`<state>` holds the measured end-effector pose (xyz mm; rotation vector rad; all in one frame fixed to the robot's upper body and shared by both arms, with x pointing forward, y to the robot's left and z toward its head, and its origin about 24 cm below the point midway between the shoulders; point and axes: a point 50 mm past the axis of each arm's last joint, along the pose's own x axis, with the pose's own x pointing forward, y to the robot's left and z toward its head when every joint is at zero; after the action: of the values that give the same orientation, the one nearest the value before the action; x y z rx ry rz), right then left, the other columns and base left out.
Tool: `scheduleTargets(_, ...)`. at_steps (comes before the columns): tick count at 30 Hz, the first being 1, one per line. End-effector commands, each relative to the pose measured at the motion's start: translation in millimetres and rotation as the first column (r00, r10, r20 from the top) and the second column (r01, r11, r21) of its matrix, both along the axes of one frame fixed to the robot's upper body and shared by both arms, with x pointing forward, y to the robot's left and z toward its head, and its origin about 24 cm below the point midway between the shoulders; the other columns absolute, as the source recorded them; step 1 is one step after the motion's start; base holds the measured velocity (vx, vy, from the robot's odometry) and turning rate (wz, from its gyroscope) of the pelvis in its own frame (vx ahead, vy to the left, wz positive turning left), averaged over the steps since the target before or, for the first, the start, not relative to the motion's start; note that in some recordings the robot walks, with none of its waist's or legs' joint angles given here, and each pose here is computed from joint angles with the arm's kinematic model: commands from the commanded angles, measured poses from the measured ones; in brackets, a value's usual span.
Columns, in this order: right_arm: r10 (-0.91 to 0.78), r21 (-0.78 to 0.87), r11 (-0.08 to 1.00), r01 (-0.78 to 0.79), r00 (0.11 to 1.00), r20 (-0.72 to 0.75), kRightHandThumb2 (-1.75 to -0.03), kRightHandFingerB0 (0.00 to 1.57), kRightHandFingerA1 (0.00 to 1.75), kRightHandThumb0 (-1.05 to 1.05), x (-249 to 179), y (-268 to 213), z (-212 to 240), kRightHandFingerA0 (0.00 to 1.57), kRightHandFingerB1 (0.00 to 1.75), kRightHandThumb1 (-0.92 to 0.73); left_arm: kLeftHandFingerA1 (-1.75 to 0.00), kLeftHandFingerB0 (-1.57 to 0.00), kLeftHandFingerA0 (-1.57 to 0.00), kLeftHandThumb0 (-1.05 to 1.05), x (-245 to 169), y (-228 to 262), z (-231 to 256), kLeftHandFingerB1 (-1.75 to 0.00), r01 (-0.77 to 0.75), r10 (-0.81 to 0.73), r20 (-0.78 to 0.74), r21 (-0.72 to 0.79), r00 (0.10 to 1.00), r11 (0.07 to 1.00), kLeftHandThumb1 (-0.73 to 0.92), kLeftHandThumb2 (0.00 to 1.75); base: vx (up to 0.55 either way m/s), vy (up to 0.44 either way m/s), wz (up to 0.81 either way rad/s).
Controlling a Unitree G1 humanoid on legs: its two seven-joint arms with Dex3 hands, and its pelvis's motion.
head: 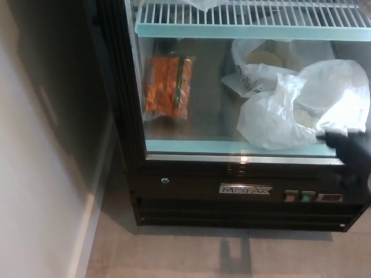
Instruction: The robot stands in front of a refrigerator with an opened door and closes the door by swing its right hand at the door
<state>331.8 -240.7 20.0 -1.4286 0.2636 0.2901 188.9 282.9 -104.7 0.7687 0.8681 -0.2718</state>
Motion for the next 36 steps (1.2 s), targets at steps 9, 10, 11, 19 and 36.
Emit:
scheduleTargets(9,-0.082,0.186,0.974,0.125,0.971,-0.225,-0.66,0.18,0.31,-0.64,-115.9,-29.2,-84.1,0.23,0.27,-0.86,-0.42,-0.43,-0.53,-0.39,-1.8,7.2,2.2,-0.36,0.014,-0.013,-0.012,0.021,1.000,1.000,0.70,0.60,0.00,0.000,0.00)
scheduleTargets(10,-0.088,0.194,0.972,0.135,0.969,-0.231,-0.66,0.18,0.31,-0.64,-118.7,-29.9,-85.5,0.23,0.27,-0.86,-0.42,-0.43,-0.53,-0.39,-1.7,7.0,2.1,-0.36,0.015,-0.015,-0.011,0.021,1.000,1.000,0.70,0.60,0.00,0.000,0.00)
scheduleTargets(11,-0.091,0.199,0.970,0.139,0.968,-0.233,-0.66,0.18,0.31,-0.64,-120.5,-30.1,-85.9,0.23,0.27,-0.86,-0.42,-0.43,-0.53,-0.39,-1.7,6.9,2.1,-0.36,0.015,-0.015,-0.011,0.022,1.000,1.000,0.70,0.60,0.00,0.000,0.00)
scheduleTargets(19,-0.276,0.237,0.899,0.369,0.896,-0.348,-0.66,0.21,0.30,-0.57,-175.4,-46.0,-119.2,0.24,0.28,-0.84,-0.42,-0.41,-0.52,-0.39,-3.8,5.3,0.2,-0.35,0.014,-0.014,-0.014,0.022,1.000,1.000,0.70,0.61,0.00,0.001,0.03)
scheduleTargets(36,-0.530,0.248,0.699,0.671,0.719,-0.450,-0.63,0.29,0.35,-0.47,-189.4,-88.3,-121.5,0.41,0.31,-0.75,-0.80,0.00,-0.71,-0.15,20.6,10.8,25.3,-0.11,-0.557,0.614,0.463,-0.273,0.639,0.785,0.60,0.61,0.00,0.000,0.01)
